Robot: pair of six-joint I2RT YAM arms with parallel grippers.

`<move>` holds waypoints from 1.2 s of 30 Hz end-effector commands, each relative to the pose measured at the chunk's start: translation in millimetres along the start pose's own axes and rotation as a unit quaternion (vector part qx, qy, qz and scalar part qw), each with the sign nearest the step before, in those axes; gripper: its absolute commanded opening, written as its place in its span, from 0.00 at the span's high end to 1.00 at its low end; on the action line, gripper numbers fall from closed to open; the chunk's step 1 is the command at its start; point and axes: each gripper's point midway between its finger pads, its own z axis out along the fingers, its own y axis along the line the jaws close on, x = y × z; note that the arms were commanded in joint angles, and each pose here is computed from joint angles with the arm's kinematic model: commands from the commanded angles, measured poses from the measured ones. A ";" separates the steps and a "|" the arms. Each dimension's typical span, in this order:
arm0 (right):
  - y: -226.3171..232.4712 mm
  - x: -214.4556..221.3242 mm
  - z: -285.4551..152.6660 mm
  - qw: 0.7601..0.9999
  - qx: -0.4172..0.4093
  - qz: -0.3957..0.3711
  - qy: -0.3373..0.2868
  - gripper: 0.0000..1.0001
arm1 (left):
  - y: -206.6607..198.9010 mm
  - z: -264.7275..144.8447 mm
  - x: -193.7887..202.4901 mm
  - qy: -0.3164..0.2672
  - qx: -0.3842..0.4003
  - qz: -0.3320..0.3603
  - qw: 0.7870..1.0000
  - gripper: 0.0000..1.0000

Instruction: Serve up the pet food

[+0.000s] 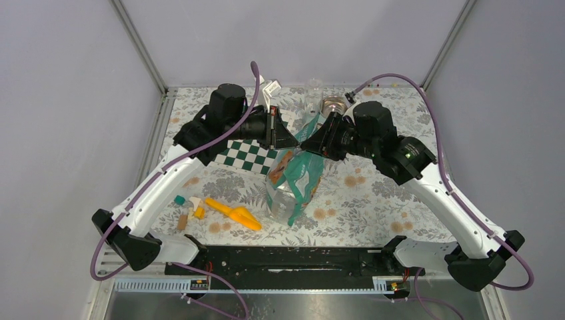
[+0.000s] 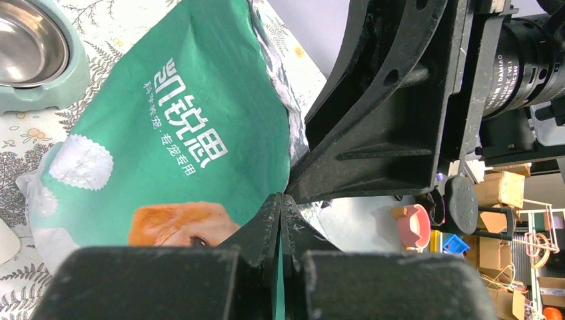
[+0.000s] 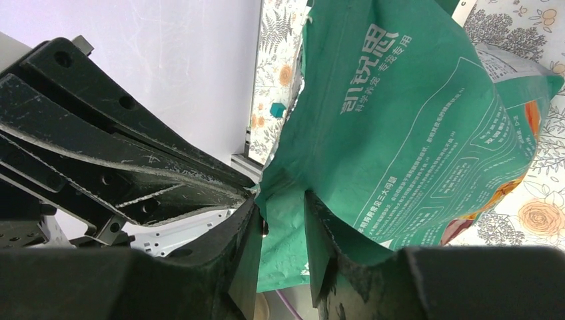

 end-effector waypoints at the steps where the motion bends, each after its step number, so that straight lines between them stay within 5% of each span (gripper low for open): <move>1: -3.0 -4.1 9.3 1.000 0.011 0.018 -0.009 0.66 | -15.2 -5.7 -17.1 -0.029 0.013 0.013 0.999 1.00; 3: -3.2 -2.4 11.9 1.000 0.011 0.020 -0.003 0.76 | -15.5 -5.9 -17.0 -0.031 0.015 0.014 0.999 1.00; 5: -4.8 -0.6 11.9 1.000 0.016 0.018 0.004 0.99 | -15.4 -6.1 -17.9 -0.035 0.015 0.017 0.999 1.00; 18: -8.5 -0.1 -11.7 0.984 0.049 -0.161 0.062 1.00 | 17.1 -23.2 -32.4 -0.072 -0.102 0.062 0.990 1.00; 30: -6.1 -3.7 -19.8 0.957 0.043 -0.272 0.097 1.00 | 11.0 -26.3 -39.4 -0.072 -0.102 0.065 0.990 1.00; 36: 25.3 0.1 -10.9 0.963 -0.052 -0.253 0.072 1.00 | -17.7 -15.1 -28.5 -0.048 -0.008 0.028 0.998 0.61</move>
